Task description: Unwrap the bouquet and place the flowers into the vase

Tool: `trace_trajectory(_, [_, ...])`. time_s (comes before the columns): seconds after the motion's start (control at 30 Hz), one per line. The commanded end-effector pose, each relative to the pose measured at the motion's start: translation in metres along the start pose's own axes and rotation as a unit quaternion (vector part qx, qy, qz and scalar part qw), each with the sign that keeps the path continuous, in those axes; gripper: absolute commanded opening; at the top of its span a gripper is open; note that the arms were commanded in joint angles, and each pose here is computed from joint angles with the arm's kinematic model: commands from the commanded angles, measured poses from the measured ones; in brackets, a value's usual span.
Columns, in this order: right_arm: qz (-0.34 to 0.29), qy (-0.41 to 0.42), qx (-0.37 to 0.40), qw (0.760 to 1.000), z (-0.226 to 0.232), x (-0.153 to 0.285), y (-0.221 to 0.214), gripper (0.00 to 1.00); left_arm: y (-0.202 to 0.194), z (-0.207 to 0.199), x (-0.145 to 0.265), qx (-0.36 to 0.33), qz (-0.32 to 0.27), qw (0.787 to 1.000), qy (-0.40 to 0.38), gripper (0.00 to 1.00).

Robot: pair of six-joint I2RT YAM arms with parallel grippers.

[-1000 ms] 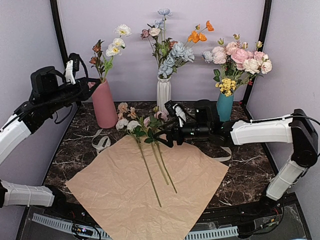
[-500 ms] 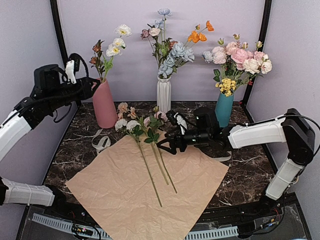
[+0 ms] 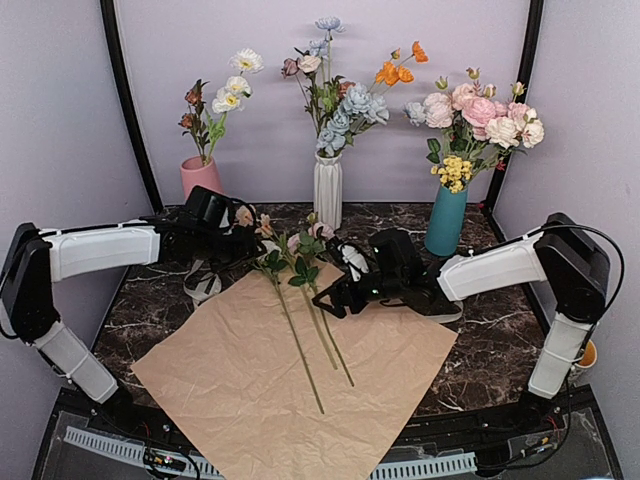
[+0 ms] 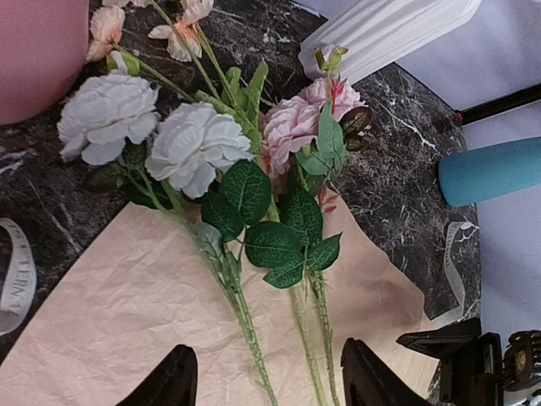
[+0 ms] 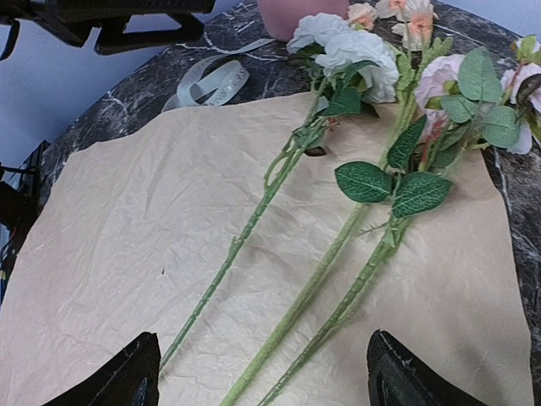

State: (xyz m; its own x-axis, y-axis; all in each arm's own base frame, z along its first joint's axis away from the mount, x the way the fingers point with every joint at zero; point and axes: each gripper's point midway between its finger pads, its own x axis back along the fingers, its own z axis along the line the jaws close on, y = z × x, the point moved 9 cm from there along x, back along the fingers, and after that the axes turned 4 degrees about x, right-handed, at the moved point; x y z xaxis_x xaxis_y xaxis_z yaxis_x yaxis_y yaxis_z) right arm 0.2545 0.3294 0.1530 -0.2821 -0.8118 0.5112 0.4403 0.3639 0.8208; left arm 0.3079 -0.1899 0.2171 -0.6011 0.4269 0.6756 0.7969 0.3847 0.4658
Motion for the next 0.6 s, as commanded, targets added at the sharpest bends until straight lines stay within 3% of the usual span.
trace_trajectory(0.0, [-0.010,-0.071,0.004,0.997,-0.012,0.000,0.005,0.84,-0.006,-0.022,-0.025,0.050,-0.009,0.999,0.013,0.62])
trace_trajectory(0.3, [-0.022,-0.122,-0.025,0.992,-0.036,0.011,-0.003,0.84,-0.046,-0.017,-0.068,0.071,0.038,0.994,0.070,0.61])
trace_trajectory(0.57, [-0.022,-0.129,-0.032,0.991,-0.042,0.013,-0.005,0.84,-0.063,-0.011,-0.087,0.058,0.065,0.992,0.087,0.48])
